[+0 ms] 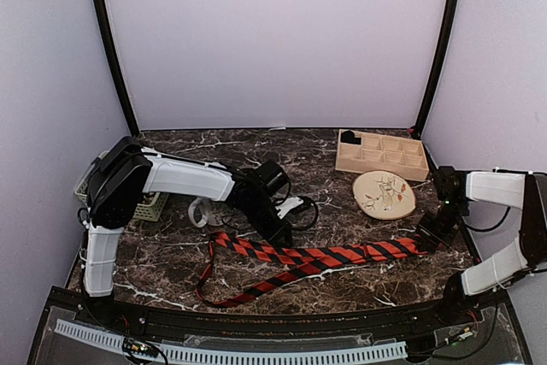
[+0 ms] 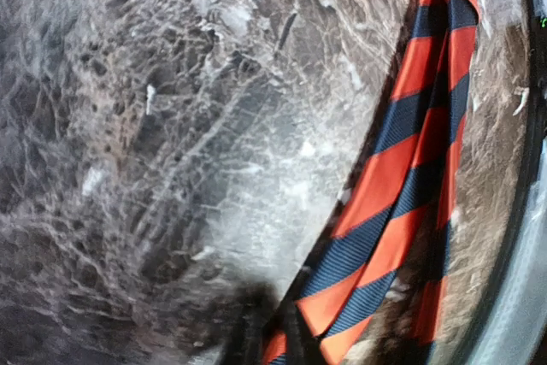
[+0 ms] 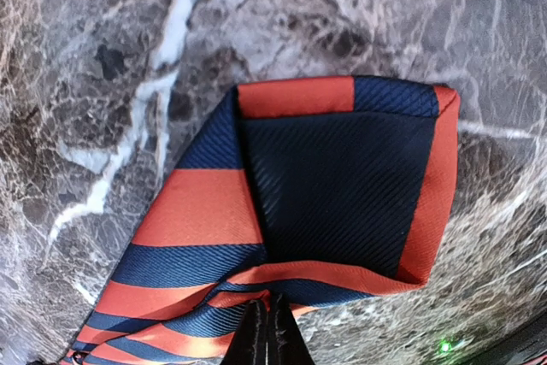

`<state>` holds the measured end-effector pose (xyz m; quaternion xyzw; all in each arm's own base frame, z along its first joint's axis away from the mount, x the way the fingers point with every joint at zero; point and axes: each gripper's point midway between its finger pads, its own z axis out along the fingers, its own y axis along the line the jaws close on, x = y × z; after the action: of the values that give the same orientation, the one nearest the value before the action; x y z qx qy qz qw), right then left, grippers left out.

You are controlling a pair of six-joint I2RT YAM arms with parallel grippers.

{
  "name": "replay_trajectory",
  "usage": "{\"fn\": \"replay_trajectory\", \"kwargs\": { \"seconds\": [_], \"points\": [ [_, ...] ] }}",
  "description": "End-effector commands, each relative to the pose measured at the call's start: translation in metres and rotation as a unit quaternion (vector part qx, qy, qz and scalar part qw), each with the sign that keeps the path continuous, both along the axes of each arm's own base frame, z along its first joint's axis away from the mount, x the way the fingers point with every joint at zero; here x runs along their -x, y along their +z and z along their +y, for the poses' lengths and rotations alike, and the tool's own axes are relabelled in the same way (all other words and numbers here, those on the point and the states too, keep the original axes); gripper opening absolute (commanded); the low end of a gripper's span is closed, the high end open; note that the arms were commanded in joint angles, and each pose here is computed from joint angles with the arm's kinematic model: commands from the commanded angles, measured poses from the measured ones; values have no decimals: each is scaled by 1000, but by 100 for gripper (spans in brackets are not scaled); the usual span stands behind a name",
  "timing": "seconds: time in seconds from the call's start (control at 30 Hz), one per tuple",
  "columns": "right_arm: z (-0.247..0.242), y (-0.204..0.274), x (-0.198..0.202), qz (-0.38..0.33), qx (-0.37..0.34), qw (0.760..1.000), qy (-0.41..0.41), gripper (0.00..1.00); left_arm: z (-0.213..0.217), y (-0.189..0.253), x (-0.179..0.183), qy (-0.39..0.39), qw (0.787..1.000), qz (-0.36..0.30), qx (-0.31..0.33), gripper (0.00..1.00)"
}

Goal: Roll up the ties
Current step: Tie the tie at the center of the board.

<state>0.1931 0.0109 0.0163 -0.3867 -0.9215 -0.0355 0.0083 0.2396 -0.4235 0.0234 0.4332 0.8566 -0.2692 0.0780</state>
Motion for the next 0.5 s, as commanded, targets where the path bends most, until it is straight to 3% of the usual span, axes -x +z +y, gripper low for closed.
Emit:
{"fn": "replay_trajectory", "kwargs": {
  "seconds": [0.0, 0.03, 0.13, 0.27, 0.47],
  "points": [
    [-18, -8, -3, -1, 40, 999, 8, 3, 1, 15, 7, -3, 1000, 26, -7, 25],
    [-16, -6, -5, -5, 34, 999, 12, 5, 2, 22, 5, -6, 1000, 17, -7, 31],
    [-8, 7, -14, -32, 10, 999, 29, 26, 12, 45, -2, -1, 1000, -1, -13, 47],
    [4, 32, -27, -99, -20, 994, 53, 62, 39, 72, -3, 38, 999, -21, -25, 52],
    [41, 67, -47, -199, -104, 969, 108, 76, 87, 104, 18, 123, 992, -29, -28, 59]
  ]
}}
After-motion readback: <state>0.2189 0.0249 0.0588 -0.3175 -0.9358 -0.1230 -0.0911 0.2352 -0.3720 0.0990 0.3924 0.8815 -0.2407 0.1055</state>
